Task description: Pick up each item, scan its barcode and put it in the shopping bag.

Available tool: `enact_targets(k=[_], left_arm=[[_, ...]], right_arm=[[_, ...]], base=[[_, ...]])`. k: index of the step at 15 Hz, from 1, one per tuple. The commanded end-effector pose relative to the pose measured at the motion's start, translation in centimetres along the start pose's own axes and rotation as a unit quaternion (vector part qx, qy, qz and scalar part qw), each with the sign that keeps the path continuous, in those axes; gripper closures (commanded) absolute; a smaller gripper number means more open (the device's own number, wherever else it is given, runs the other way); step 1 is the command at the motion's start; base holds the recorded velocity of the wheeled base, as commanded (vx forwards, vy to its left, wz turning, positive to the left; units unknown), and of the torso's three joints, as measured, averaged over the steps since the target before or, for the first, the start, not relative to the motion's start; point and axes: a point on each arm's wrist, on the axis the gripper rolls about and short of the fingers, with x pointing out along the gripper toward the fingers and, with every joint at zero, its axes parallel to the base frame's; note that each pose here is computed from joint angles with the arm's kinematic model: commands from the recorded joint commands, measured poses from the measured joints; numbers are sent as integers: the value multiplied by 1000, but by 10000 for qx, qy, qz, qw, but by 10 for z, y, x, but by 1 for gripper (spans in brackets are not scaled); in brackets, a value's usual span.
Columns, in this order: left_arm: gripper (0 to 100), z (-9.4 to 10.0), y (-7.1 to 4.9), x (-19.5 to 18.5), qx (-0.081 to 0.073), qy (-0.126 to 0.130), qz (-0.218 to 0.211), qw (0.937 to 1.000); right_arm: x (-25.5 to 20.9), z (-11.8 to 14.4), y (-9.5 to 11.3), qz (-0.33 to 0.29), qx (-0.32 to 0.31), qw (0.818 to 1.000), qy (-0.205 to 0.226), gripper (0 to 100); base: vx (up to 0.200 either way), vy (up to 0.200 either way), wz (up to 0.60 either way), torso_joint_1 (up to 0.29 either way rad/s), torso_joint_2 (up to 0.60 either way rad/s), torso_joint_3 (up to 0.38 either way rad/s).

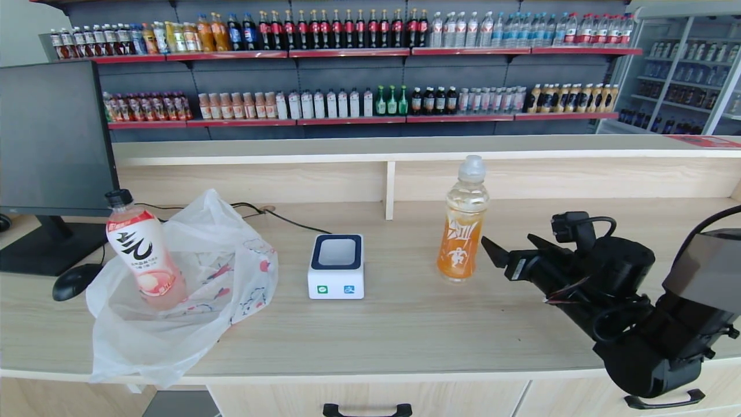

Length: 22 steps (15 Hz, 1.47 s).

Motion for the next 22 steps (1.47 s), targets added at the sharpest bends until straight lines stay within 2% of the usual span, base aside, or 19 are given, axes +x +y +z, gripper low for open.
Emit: enact_targets(k=[1, 13, 17, 22], left_arm=[[0, 0, 0, 0, -2, -5, 0, 10000], [0, 0, 0, 0, -2, 2, 1, 10000], [0, 0, 0, 0, -2, -13, 0, 10000], [0, 0, 0, 0, -2, -13, 0, 10000]], right_arm=[[-2, 4, 4, 57, 3, 10000, -47, 0], [-17, 10, 16, 246, 3, 9997, -15, 0], [-19, 9, 26, 405, 3, 9992, 14, 0], [-22, 8, 28, 433, 1, 9990, 55, 0]], base=[[0, 0, 0, 0, 0, 0], [0, 0, 0, 0, 0, 0], [0, 0, 0, 0, 0, 0], [0, 0, 0, 0, 0, 0]])
